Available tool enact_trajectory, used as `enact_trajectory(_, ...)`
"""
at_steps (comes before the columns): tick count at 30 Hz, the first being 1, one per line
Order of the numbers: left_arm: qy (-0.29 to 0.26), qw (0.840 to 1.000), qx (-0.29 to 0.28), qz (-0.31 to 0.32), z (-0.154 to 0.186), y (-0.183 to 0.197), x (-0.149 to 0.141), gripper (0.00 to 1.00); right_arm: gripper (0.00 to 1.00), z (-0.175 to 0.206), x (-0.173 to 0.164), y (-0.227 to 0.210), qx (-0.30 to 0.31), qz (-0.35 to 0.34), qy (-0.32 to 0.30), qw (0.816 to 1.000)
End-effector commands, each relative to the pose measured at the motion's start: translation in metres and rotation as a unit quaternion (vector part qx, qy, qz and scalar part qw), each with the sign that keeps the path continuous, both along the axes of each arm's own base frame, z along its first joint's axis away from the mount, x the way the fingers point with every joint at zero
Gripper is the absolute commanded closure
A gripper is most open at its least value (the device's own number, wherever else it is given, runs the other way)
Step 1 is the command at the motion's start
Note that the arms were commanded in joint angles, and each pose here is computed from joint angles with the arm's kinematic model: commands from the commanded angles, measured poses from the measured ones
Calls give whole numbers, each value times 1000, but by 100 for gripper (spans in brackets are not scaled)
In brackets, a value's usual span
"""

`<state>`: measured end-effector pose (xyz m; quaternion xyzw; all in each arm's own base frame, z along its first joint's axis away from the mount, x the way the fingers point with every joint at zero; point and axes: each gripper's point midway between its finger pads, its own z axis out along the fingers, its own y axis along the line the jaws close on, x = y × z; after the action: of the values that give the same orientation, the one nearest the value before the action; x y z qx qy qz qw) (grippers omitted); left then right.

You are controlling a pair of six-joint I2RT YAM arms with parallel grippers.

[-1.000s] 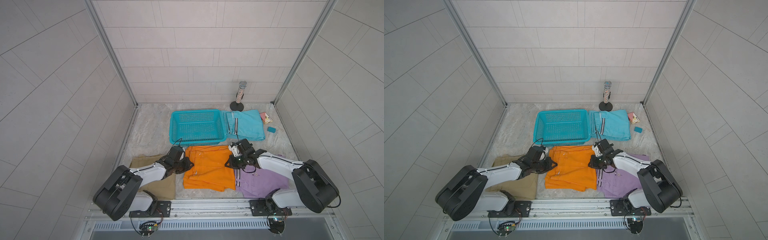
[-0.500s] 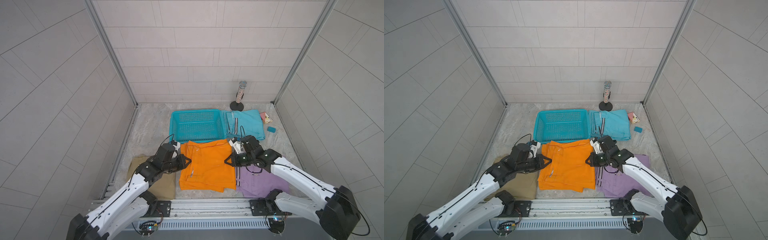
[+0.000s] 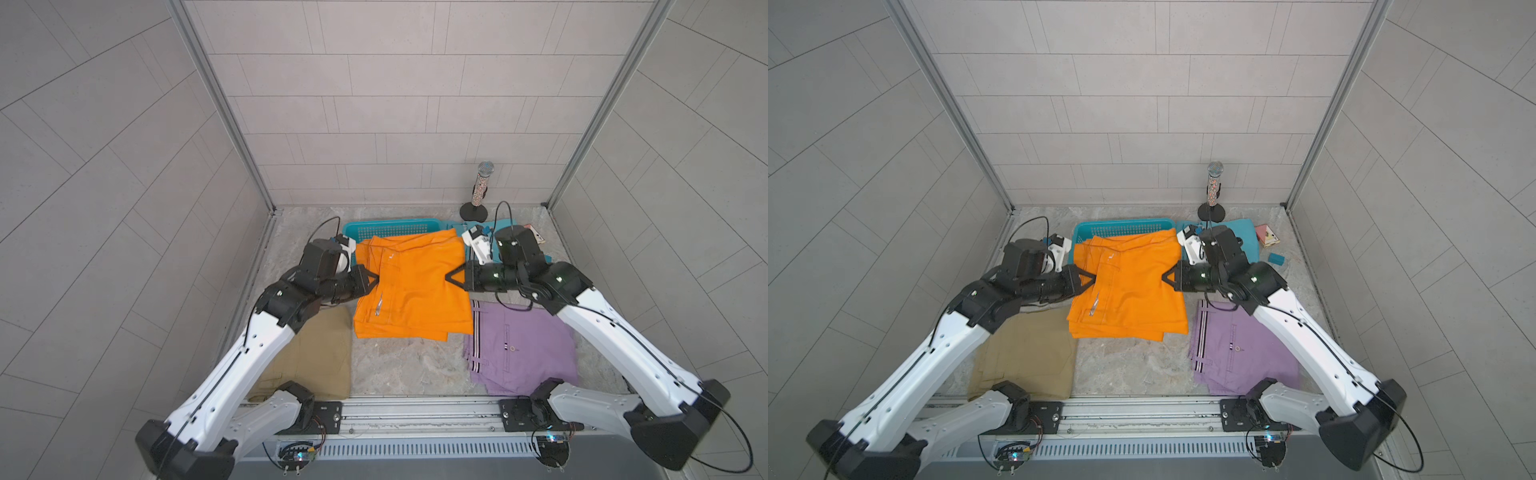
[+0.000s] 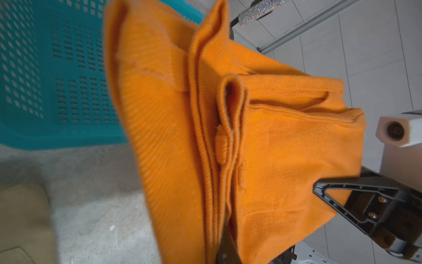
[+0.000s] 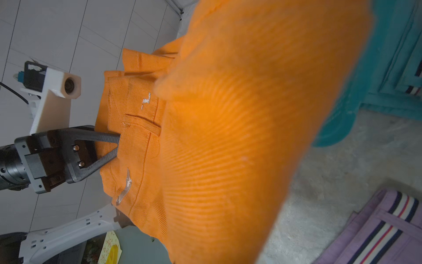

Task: Put the folded long pants in the basket
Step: Place the long pant in the basket.

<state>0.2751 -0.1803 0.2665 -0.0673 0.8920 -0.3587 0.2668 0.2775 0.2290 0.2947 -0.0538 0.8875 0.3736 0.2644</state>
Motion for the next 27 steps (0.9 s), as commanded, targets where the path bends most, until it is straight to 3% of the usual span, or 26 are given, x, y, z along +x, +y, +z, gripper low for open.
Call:
enact_trajectory(1, -31, 999, -17, -8, 22, 6, 40, 100, 100, 28, 47, 12, 15, 10, -48, 999)
enact_trajectory(7, -27, 999, -28, 22, 26, 25, 107, 100, 100, 17, 131, 30, 7, 7, -34, 999)
enact_trajectory(13, 9, 999, -30, 25, -8, 28, 150, 100, 100, -39, 177, 33, -19, -7, 15, 1000)
enact_trajectory(18, 52, 998, -18, 37, -52, 31, 171, 100, 100, -91, 193, 33, -39, -19, 66, 997)
enact_trajectory(27, 124, 991, 14, 49, -128, 36, 188, 100, 100, -155, 183, 20, -101, -29, 131, 986)
